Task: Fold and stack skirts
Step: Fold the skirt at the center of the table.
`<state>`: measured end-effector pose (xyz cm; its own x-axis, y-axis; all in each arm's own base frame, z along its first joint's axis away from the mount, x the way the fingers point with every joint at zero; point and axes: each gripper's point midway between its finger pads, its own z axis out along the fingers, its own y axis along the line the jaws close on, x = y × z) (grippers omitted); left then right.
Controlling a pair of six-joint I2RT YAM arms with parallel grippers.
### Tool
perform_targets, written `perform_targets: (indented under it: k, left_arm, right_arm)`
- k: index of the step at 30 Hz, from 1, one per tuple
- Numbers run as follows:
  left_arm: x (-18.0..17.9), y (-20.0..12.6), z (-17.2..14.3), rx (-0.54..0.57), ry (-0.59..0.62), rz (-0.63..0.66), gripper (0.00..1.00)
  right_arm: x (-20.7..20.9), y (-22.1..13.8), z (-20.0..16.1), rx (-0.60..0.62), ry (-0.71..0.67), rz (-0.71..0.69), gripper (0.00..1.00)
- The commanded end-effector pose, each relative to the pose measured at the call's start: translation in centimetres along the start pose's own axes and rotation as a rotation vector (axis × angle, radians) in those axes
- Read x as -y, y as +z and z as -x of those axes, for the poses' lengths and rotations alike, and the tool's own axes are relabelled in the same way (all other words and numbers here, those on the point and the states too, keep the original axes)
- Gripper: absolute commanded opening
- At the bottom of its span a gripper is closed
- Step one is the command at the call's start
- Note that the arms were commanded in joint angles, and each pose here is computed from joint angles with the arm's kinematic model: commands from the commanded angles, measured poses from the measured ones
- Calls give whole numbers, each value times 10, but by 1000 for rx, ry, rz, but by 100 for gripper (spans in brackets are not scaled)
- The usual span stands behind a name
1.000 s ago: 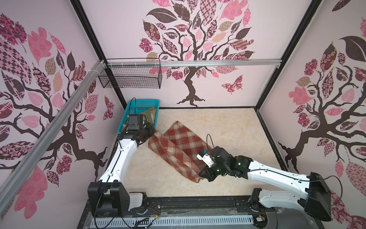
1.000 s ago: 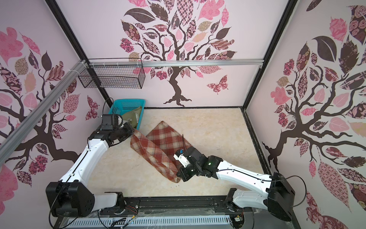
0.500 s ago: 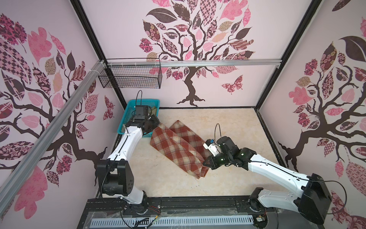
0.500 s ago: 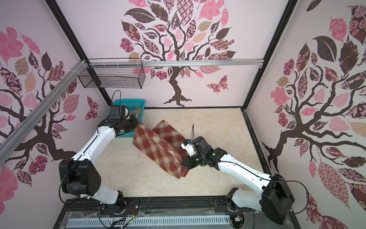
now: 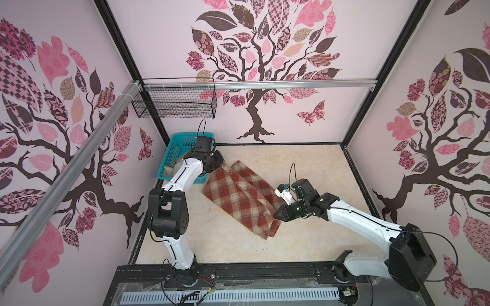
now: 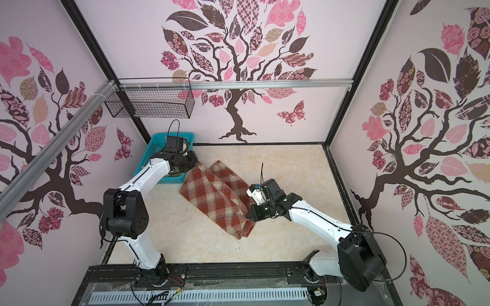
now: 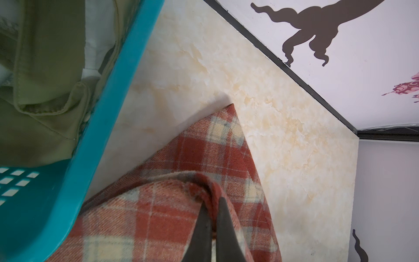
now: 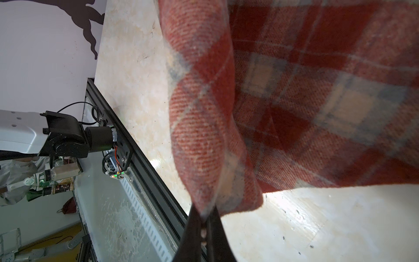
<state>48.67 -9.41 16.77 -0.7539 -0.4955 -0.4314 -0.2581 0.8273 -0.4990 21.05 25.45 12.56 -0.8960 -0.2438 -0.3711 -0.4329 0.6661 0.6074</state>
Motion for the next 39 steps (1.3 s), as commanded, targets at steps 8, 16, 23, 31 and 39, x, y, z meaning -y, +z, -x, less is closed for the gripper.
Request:
perform_targets:
  k: [8,16,23,31,39]
  left_arm:
    - [19,18,21,32,4,-36,0]
    - [21,31,24,33,-9,-48,0]
    - [29,48,26,20,-12,-69,0]
    - [35,64,24,1,-13,-80,0]
    - [44,55,29,30,0,-92,0]
  right_arm:
    - [15,0,11,8,44,-10,0]
    - [25,1,17,14,73,-29,0]
    - [39,0,22,21,112,-57,0]
    - [52,0,23,29,142,-90,0]
    - [49,-6,25,35,135,-89,0]
